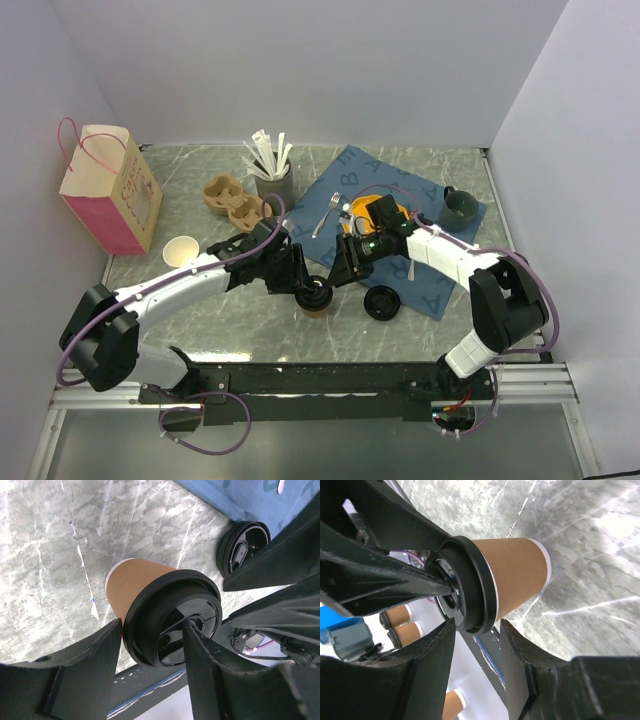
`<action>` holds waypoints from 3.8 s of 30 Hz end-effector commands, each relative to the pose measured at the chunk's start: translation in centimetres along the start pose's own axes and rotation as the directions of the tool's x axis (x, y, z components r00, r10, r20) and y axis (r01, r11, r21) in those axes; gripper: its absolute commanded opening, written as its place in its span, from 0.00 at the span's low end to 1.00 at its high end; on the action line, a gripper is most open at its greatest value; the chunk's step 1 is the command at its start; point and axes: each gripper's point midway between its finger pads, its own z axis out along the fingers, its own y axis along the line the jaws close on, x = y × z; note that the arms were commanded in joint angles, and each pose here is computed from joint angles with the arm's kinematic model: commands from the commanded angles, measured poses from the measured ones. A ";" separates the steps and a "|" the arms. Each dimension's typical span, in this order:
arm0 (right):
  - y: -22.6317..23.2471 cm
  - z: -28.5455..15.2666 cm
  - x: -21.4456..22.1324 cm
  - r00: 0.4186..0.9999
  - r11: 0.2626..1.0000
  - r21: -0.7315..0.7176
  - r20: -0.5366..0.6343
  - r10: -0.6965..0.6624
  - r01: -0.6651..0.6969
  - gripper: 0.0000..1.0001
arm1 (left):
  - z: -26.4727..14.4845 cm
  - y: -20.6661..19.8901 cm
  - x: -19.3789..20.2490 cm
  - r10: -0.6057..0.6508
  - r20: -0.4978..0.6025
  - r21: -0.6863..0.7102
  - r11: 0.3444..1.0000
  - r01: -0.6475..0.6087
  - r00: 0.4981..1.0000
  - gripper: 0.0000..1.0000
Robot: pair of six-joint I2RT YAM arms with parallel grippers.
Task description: Pack the takeout coffee
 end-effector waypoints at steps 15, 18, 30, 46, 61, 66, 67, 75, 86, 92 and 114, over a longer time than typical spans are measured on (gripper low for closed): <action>-0.5 -0.4 -1.1 1.000 1.000 0.006 0.015 -0.027 0.027 0.37 | 1.4 4.4 2.0 -0.021 -0.062 -0.169 0.985 0.010 0.998 0.56; -1.4 0.0 -0.7 1.000 1.000 0.024 0.004 -0.009 0.009 0.36 | 1.3 4.3 1.9 -0.022 -0.063 -0.171 0.985 0.010 0.998 0.56; -4.8 1.0 0.8 0.999 0.990 0.128 0.014 0.050 -0.052 0.27 | 1.3 5.1 2.6 -0.043 -0.062 -0.184 0.983 0.031 0.997 0.56; -6.1 1.2 2.8 0.995 0.982 0.156 0.030 0.100 -0.103 0.23 | 1.2 5.8 3.2 -0.055 -0.065 -0.198 0.979 0.041 0.996 0.56; 0.3 -2.3 -1.0 0.997 0.996 0.079 0.073 -0.037 0.031 0.61 | -2.1 -1.6 -0.7 -0.031 -0.007 -0.003 1.000 0.031 0.999 0.69; 0.7 -2.4 -1.5 0.996 0.995 0.081 0.072 -0.061 0.055 0.67 | -3.2 -3.5 -1.9 -0.031 0.016 0.044 0.999 0.030 0.999 0.75; 0.7 -2.3 -1.5 0.996 0.995 0.081 0.060 -0.063 0.058 0.70 | -3.2 -3.5 -1.8 -0.031 0.014 0.042 0.999 0.031 0.999 0.76; 1.4 -1.0 -2.1 0.994 0.991 0.080 0.011 -0.105 0.104 0.74 | -5.1 -1.9 -2.6 -0.034 0.085 -0.048 0.998 0.038 0.996 0.72; 0.4 1.5 -1.1 0.991 0.989 0.098 -0.081 -0.107 0.115 0.75 | -4.5 0.2 -0.9 -0.113 0.099 -0.048 0.992 0.118 0.989 0.60; -0.2 2.6 -0.8 0.989 0.988 0.105 -0.112 -0.097 0.109 0.73 | -2.8 1.4 -0.2 -0.111 0.070 -0.082 0.990 0.116 0.991 0.56; -3.5 4.2 1.6 0.990 0.988 0.149 -0.135 -0.029 0.049 0.54 | -1.8 4.2 1.2 -0.098 0.040 -0.183 0.978 0.104 0.994 0.52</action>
